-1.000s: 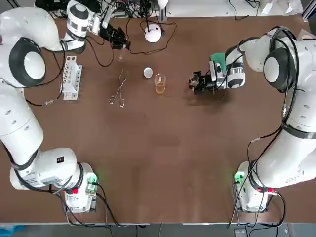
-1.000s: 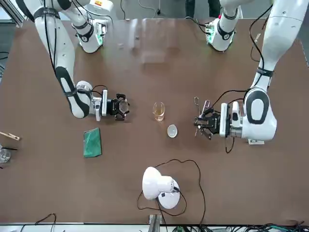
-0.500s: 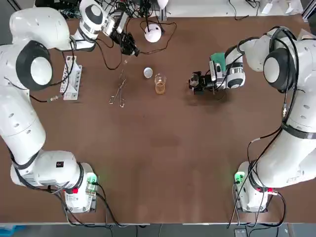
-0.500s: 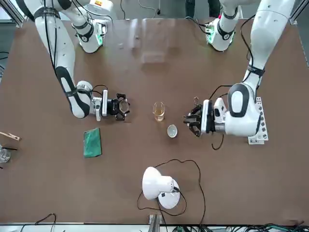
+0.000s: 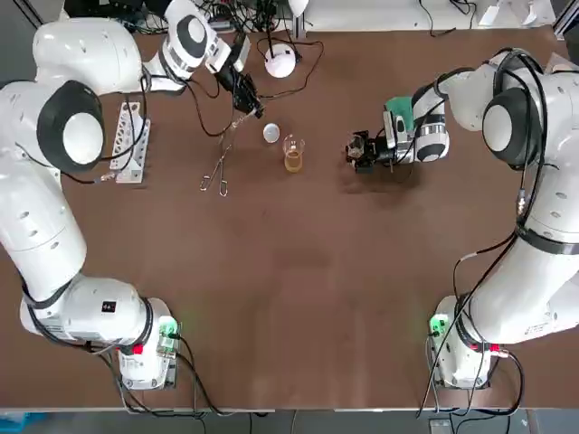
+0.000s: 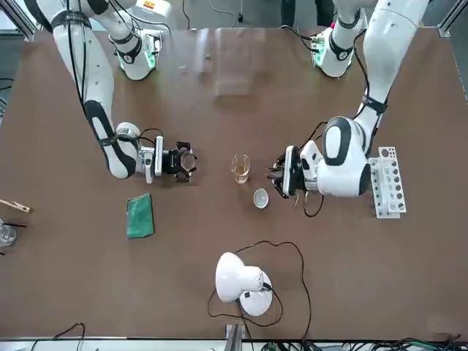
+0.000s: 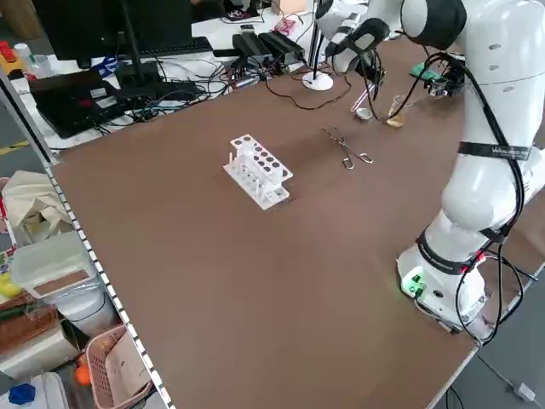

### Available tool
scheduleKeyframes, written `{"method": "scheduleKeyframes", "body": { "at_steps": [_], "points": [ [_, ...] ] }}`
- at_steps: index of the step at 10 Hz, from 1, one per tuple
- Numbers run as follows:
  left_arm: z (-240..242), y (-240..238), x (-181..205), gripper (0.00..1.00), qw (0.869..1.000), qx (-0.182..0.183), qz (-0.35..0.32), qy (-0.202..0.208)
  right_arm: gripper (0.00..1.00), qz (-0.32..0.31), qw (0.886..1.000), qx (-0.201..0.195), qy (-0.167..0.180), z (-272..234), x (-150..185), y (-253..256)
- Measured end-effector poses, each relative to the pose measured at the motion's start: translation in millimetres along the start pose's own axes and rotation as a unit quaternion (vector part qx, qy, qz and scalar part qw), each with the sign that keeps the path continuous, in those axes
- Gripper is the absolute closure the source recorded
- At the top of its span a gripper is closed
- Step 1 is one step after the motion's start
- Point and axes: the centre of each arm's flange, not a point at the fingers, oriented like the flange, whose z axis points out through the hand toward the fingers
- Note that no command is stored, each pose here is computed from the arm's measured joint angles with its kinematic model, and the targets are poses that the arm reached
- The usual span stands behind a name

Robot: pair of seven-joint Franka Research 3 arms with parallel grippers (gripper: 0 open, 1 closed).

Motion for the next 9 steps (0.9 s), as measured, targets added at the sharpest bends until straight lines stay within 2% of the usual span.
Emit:
{"method": "scheduleKeyframes", "body": {
  "at_steps": [6,9],
  "points": [
    [40.2,16.8,35.2,0.78,0.999,-0.005,-0.026,-0.038,0.62,0.005,1.0,0.001,0.0,0.7,0.1,-0.3],
    [64.8,24.2,45.5,0.78,0.996,0.001,-0.035,-0.085,0.62,0.007,1.0,0.001,0.0,1.0,0.5,-0.1]
  ]
}}
